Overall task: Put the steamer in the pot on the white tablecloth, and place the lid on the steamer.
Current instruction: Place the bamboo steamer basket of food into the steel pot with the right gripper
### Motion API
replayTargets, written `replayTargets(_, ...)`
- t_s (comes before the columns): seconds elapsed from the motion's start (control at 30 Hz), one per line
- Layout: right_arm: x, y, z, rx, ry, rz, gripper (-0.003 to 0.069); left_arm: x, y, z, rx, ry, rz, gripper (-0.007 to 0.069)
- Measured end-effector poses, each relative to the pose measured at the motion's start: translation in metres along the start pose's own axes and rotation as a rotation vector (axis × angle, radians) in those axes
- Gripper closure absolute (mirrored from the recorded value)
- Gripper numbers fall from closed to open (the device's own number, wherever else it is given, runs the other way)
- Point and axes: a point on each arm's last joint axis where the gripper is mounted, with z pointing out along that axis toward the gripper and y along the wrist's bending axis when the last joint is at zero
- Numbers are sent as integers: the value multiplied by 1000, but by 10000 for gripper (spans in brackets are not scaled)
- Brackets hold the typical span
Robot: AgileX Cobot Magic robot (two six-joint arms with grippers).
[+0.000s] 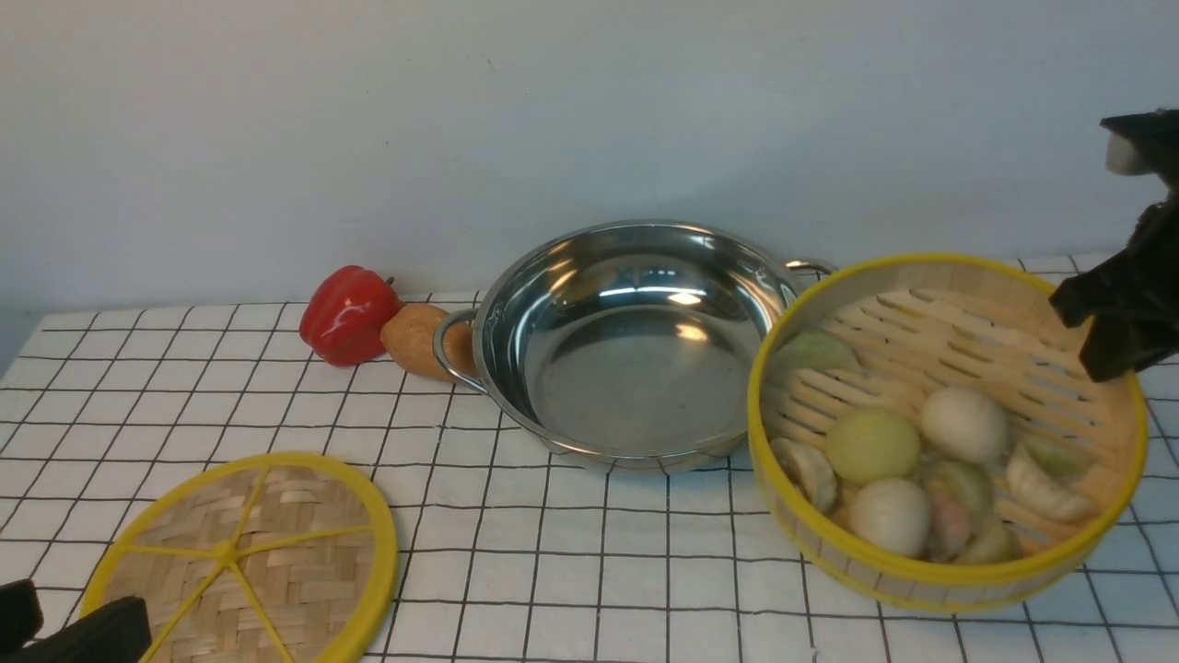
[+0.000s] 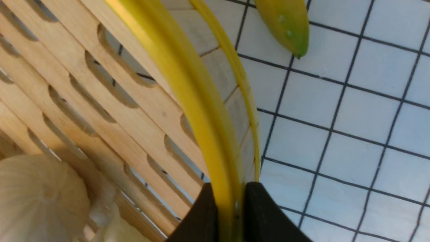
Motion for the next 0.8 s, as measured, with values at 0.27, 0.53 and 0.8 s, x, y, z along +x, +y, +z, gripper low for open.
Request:
replayTargets(0.27, -2, 12, -1, -12, -6, -32, 561, -1, 0, 1, 3, 3, 12, 193)
replayTargets(0.53, -29, 56, -9, -25, -67, -149, 560, -1, -1, 1, 16, 0, 13, 193)
replayTargets(0.8, -76, 97, 13, -91, -117, -182, 560, 2, -2, 1, 23, 33, 16, 193)
